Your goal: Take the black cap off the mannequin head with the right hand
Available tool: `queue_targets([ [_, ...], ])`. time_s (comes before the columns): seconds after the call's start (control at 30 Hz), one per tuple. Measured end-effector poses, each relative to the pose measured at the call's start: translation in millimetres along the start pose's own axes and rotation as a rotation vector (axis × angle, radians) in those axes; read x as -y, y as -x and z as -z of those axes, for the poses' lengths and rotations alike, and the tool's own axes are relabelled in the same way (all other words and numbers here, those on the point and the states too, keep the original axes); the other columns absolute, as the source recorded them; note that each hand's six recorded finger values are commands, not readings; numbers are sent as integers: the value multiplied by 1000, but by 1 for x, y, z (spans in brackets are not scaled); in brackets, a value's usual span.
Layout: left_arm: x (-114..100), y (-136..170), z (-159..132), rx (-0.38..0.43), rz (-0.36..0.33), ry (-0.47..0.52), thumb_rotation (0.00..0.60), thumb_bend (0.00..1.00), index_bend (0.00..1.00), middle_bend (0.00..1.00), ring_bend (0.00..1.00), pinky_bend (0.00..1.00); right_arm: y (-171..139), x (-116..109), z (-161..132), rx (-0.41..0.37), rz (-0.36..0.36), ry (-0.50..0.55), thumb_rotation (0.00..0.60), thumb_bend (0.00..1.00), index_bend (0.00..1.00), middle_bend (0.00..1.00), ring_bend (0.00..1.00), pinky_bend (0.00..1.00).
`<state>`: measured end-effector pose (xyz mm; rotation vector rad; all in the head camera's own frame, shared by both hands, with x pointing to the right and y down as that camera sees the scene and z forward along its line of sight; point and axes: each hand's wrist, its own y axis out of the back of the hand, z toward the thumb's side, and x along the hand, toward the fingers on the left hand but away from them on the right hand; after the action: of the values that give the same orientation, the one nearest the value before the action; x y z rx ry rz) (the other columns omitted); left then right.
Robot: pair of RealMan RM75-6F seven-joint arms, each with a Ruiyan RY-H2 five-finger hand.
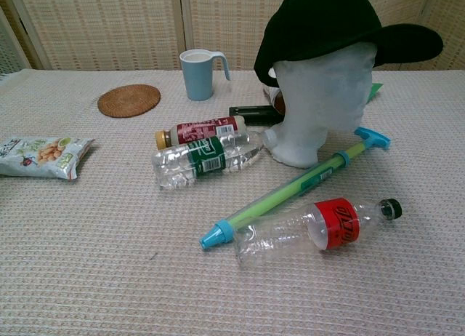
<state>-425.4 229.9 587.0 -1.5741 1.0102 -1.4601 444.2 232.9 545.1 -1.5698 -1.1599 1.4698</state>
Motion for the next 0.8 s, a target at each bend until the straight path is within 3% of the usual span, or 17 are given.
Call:
queue_targets([
  [0.37,-1,4,3,-5,-3,5,600,161,197,202,181,270,-1,2,-3,-17,-4,5,600,49,206,322,434,577],
  [0.6,-4,5,3,-2,-8,7,600,160,197,202,181,269,6,5,-12,-63,-4,7,600,50,213,337,550,697],
  [0.8,-6,5,3,-4,-9,9,600,160,200,202,181,269,20,0,-28,-127,21,13,600,51,212,338,693,857],
])
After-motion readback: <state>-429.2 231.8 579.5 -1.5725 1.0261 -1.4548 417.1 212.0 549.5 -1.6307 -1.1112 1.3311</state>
